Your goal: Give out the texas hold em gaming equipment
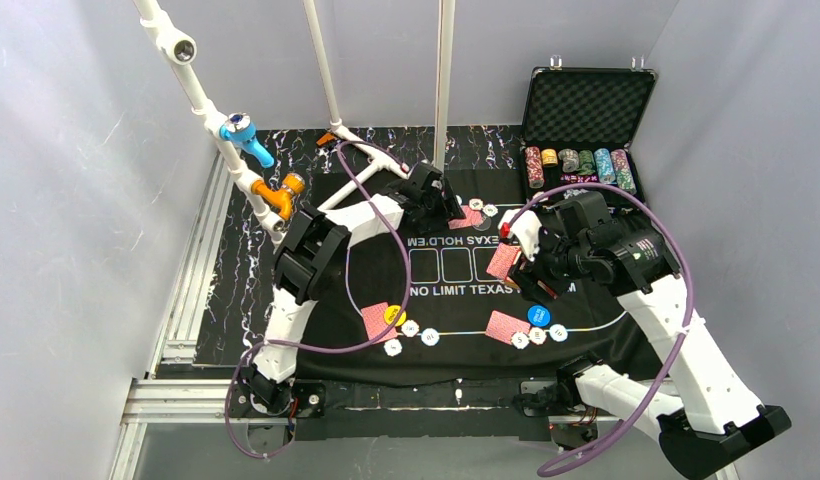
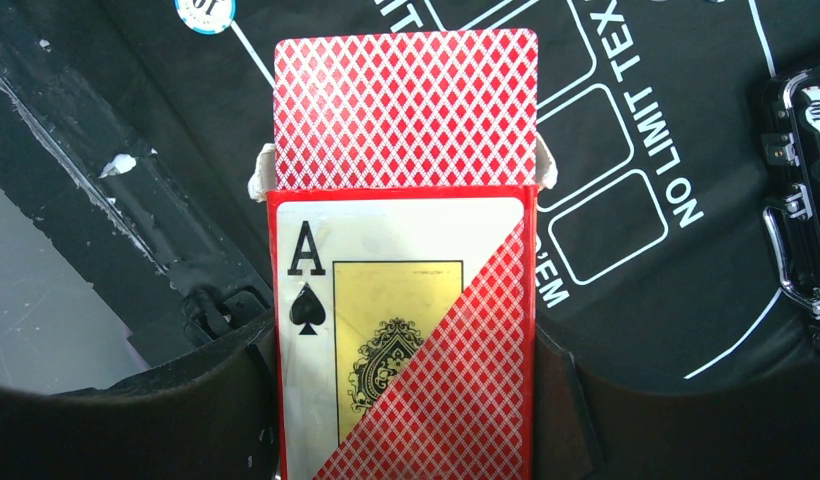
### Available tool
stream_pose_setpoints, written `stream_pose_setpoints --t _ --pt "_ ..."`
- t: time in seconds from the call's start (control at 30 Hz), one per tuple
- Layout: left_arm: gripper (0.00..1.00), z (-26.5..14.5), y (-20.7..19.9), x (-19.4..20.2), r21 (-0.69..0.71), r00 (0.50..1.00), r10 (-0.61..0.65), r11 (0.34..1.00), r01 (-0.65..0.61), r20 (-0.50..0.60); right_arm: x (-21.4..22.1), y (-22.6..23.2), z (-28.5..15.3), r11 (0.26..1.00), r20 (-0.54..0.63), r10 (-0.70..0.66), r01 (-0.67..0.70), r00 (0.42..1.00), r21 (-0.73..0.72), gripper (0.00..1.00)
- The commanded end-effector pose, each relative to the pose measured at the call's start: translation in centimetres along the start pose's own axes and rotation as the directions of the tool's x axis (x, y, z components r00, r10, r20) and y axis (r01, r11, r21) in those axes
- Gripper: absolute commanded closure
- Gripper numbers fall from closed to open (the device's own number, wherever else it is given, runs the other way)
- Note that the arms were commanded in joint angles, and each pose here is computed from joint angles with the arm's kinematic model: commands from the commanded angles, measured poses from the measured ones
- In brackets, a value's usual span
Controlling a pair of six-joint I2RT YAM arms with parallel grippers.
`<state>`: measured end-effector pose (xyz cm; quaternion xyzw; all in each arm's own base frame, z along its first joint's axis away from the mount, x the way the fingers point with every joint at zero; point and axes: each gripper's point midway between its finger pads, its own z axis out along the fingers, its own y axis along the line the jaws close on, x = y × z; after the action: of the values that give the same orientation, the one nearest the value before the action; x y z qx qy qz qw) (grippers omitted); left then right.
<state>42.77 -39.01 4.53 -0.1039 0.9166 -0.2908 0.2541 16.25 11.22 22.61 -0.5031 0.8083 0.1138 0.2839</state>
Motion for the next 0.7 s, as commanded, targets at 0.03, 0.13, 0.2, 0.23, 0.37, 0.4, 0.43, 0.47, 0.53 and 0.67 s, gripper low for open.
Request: stream_pose_setpoints --t 0.03,0.13,0.2,0.23,0.37,0.4,0.43,0.47,0.53,0.67 --pt "0.26 -4.9 1.4 -1.0 -0.044 0.999 0.038 0.998 -0.038 0.006 -1.7 0.0 -1.5 1.000 0.088 -0.020 0.018 0.996 0.022 0.99" --pt "0.21 -7.1 2.7 -1.2 -0.047 0.997 0.078 0.996 -0.078 -0.002 -1.7 0.1 -1.5 0.999 0.098 -0.027 0.025 0.995 0.020 0.99" --pt "0.16 -9.2 2.6 -1.1 -0.013 0.987 0.160 0.987 -0.160 -0.020 -1.8 0.1 -1.3 0.999 0.108 -0.031 0.029 0.994 0.019 0.99" --pt "0.12 -10.2 2.2 -0.7 0.023 0.976 0.213 0.977 -0.212 -0.045 -1.9 0.2 -1.2 0.999 0.115 -0.034 0.032 0.993 0.017 0.99" --pt "0.02 -15.5 0.0 2.0 0.228 0.900 0.402 0.904 -0.361 -0.170 -2.3 0.3 -0.6 0.999 0.142 -0.048 0.048 0.989 0.003 0.99" --pt "0.02 -17.1 -0.7 2.9 0.309 0.875 0.439 0.877 -0.368 -0.204 -2.5 0.3 -0.4 0.999 0.151 -0.052 0.053 0.987 -0.002 0.99" --pt "0.02 -18.8 -1.5 3.6 0.378 0.862 0.454 0.856 -0.352 -0.225 -2.6 0.3 -0.1 0.998 0.159 -0.056 0.058 0.986 -0.007 0.99" --pt "0.02 -20.8 -2.5 4.2 0.467 0.847 0.475 0.821 -0.328 -0.240 -2.8 0.4 0.1 0.998 0.169 -0.060 0.062 0.984 -0.011 0.99" --pt "0.02 -24.5 -4.4 5.2 0.598 0.823 0.513 0.748 -0.288 -0.244 -3.1 0.4 0.5 0.997 0.183 -0.067 0.073 0.981 -0.024 0.99" --pt "0.02 -29.8 -7.4 6.5 0.746 0.799 0.533 0.644 -0.169 -0.279 -4.2 0.3 1.2 0.995 0.226 -0.077 0.088 0.971 -0.039 0.99"
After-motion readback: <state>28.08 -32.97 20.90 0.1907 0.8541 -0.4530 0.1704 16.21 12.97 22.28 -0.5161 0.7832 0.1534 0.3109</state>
